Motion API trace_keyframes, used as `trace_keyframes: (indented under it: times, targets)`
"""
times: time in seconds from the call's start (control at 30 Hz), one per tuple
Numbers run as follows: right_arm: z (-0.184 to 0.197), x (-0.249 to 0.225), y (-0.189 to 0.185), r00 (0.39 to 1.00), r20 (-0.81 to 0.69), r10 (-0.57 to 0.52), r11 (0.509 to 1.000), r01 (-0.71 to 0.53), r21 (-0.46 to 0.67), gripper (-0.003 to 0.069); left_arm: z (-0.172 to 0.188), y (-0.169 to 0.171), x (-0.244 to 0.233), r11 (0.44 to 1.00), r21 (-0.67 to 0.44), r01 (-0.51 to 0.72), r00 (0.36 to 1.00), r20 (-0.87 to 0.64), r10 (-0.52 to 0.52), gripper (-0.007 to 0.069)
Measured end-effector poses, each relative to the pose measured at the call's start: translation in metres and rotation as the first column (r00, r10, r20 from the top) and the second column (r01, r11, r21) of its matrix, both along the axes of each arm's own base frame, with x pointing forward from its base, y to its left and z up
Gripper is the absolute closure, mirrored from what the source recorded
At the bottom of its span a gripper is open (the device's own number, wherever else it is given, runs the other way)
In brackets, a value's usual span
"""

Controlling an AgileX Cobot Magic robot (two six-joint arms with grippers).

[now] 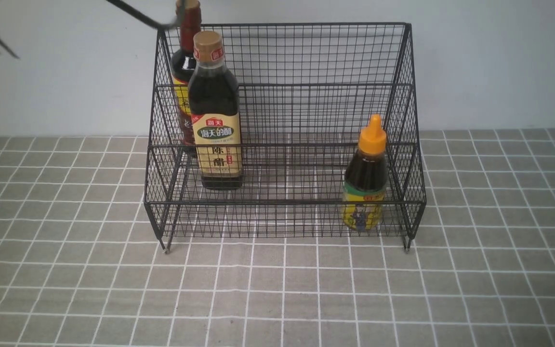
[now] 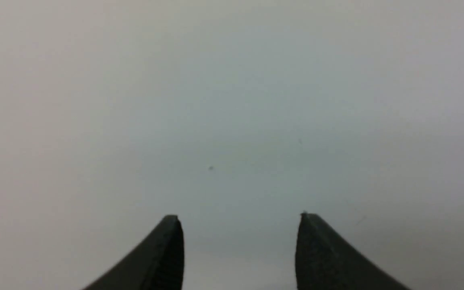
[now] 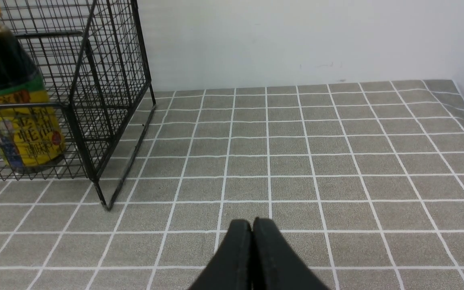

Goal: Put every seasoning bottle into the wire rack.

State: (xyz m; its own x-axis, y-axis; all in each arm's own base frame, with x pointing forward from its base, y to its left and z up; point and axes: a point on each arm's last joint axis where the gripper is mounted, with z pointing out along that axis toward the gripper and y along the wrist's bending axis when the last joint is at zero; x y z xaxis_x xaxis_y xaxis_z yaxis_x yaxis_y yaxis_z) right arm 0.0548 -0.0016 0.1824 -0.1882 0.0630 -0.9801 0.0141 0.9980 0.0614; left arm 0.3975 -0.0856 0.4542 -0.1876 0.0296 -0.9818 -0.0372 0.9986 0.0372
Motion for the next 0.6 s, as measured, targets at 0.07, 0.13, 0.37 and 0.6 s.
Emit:
trace_keyframes:
  times: [0.07, 0.13, 0.37, 0.6]
  targets:
    - [0.0, 0.0, 0.0, 1.0, 0.0, 0.0, 1.0, 0.0, 0.0, 0.0672, 0.013, 0.008, -0.016, 0.999, -0.003, -0.043, 0.999, -0.013, 0.043, 0.0348]
    - [0.0, 0.0, 0.0, 1.0, 0.0, 0.0, 1.0, 0.0, 0.0, 0.0672, 0.023, 0.016, -0.03, 0.997, 0.004, -0.081, 0.996, -0.031, 0.081, 0.0406]
    - [0.0, 0.0, 0.0, 1.0, 0.0, 0.0, 1.0, 0.0, 0.0, 0.0672, 0.03, 0.03, -0.068, 0.99, 0.099, -0.101, 0.967, -0.225, 0.121, 0.062]
    - [0.0, 0.0, 0.0, 1.0, 0.0, 0.0, 1.0, 0.0, 0.0, 0.0672, 0.018, 0.032, -0.096, 0.993, 0.109, -0.053, 0.869, -0.485, 0.099, 0.0632]
